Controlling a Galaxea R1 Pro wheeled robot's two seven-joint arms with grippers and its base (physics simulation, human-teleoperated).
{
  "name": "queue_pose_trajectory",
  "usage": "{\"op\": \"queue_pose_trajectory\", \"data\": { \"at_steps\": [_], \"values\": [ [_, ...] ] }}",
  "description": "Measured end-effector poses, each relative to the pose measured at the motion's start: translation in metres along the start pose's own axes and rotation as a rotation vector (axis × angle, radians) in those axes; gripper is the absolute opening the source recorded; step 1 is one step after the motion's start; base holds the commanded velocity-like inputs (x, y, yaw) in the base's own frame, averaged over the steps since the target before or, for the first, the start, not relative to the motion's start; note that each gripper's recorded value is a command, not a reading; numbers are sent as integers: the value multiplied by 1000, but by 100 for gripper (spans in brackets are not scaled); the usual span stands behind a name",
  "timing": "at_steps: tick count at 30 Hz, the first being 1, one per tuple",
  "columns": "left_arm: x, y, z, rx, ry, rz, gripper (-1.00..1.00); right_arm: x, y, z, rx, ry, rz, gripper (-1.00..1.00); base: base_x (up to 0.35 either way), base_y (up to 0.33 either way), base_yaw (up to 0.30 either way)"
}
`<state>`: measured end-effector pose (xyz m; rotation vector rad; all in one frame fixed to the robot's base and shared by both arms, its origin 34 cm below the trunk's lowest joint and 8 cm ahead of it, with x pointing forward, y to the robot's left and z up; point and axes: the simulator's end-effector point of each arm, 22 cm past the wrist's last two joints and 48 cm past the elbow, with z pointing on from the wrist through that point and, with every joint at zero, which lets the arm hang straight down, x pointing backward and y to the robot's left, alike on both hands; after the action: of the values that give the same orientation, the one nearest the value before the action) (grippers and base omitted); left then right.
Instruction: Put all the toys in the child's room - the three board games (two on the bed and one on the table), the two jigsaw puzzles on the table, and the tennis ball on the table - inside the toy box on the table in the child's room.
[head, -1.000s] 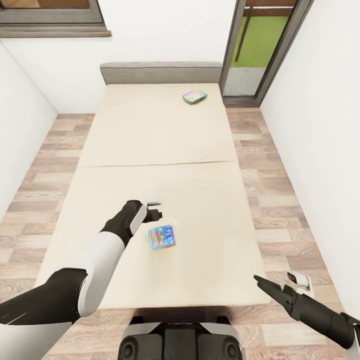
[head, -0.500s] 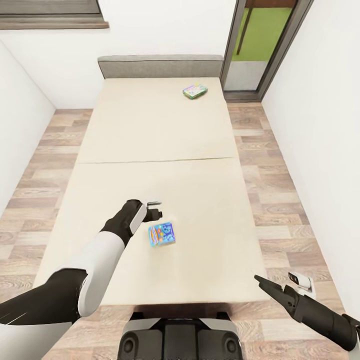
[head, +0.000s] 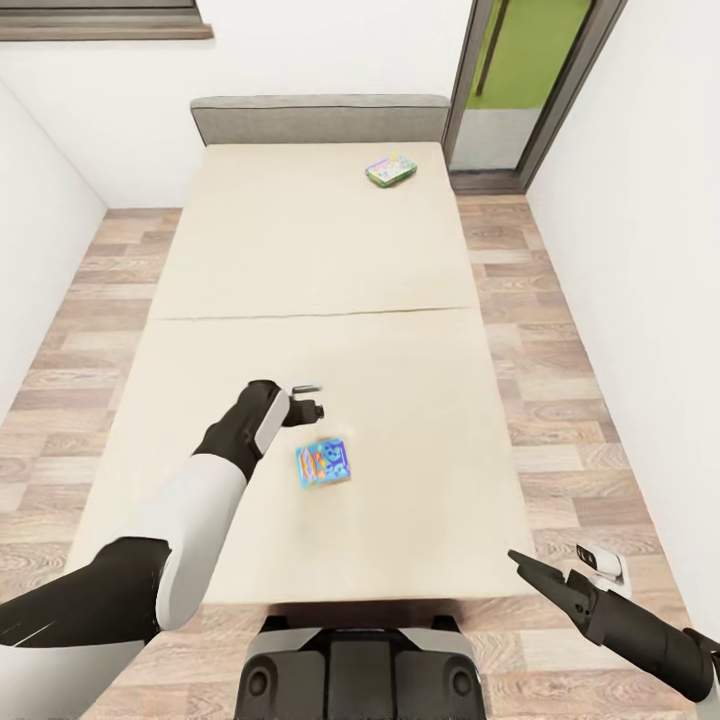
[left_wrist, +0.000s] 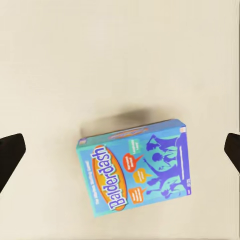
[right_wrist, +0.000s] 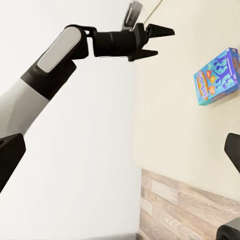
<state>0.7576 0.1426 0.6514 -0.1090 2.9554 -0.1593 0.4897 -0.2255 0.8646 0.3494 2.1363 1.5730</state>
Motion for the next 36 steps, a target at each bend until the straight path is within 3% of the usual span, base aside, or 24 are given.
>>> {"op": "queue_pose_trajectory", "data": {
  "at_steps": [15, 36],
  "values": [
    [-19, -2, 0, 3, -4, 5, 100, 6, -9, 1, 14, 11, 18, 100, 0, 0, 0],
    [-4, 2, 21, 1, 25, 0, 100, 15, -23, 1, 36, 28, 47, 100, 0, 0, 0]
  ]
}}
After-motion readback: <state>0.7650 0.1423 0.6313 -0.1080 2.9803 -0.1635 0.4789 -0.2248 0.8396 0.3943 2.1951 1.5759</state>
